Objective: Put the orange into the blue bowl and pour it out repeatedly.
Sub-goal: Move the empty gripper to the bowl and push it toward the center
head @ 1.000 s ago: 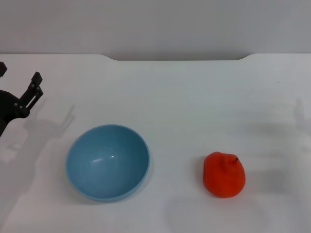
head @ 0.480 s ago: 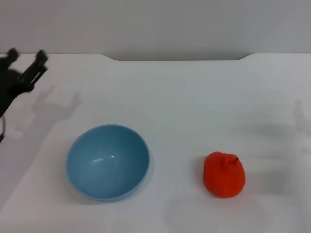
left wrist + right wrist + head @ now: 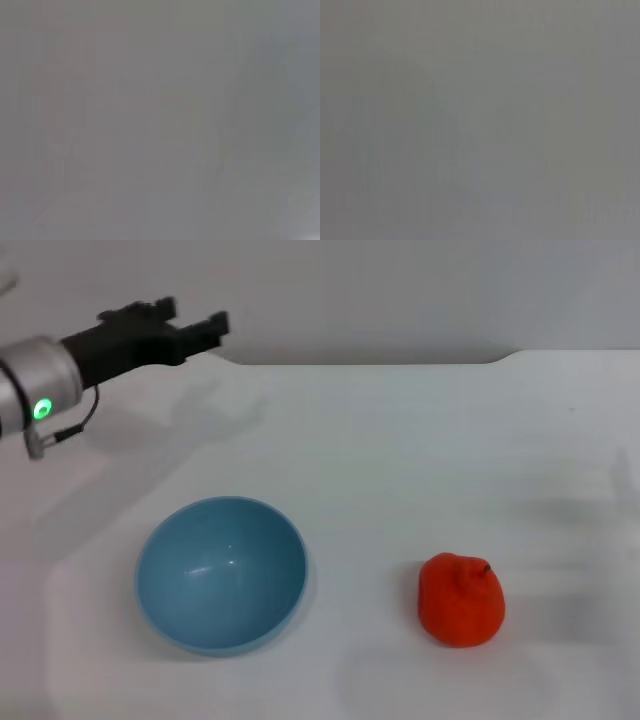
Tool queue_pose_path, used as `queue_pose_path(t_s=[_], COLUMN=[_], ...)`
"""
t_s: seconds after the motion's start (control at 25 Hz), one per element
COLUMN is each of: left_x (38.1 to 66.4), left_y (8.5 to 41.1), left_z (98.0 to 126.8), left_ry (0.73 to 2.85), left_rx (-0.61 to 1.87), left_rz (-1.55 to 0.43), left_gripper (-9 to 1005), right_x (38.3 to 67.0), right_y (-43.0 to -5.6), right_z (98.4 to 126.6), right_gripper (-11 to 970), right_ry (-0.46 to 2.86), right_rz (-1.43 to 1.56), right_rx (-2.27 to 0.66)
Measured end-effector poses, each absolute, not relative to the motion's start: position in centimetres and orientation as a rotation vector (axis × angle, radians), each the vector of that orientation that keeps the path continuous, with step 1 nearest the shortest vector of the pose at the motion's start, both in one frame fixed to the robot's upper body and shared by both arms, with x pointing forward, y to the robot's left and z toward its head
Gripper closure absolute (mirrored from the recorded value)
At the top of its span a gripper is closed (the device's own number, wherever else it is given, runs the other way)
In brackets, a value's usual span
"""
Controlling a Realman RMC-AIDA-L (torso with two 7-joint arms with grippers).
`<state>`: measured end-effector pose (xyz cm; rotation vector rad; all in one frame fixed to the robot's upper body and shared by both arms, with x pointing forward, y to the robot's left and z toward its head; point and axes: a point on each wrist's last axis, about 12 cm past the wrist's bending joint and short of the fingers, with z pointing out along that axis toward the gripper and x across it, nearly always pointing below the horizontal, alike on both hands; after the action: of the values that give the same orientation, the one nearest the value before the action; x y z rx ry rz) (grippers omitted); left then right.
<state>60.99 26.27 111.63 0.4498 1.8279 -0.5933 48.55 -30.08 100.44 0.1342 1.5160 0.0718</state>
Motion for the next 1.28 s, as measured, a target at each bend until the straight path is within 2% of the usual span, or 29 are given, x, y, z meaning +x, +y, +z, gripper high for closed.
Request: queue_pose_path(t_s=[0.12,0.28,0.4,0.56,0.92,1.28], left_x=[61.8,61.7,60.0,58.4,56.9,56.9], left_y=[25.1,24.2,23.9,23.7,23.1,23.0], left_z=[113.9,116.6,119.6,120.9,120.6,118.3], left_ry=[1.956,2.127,2.288,2.405,2.560,2.664], left_rx=[0.531,0.655,0.722,0.732,0.774,0.813], left_rz=[-0.592,-0.459,-0.333,-0.333,-0.299,-0.201], left_gripper=[207,213,218,224,238,252], right_x=[48.7,48.9,49.2,49.3,49.6,49.4], right_y=[-30.3,-30.5,-30.6,-30.8,-31.0,-31.1], right_z=[100.3,100.5,100.6,100.7,101.0,100.9], right_gripper=[364,364,364,364,364,364], right_ry=[1.527,1.525,1.519,1.514,1.503,1.506], right_rz=[0.064,0.057,0.054,0.047,0.037,0.034], right_rx=[0.132,0.125,0.121,0.121,0.117,0.120])
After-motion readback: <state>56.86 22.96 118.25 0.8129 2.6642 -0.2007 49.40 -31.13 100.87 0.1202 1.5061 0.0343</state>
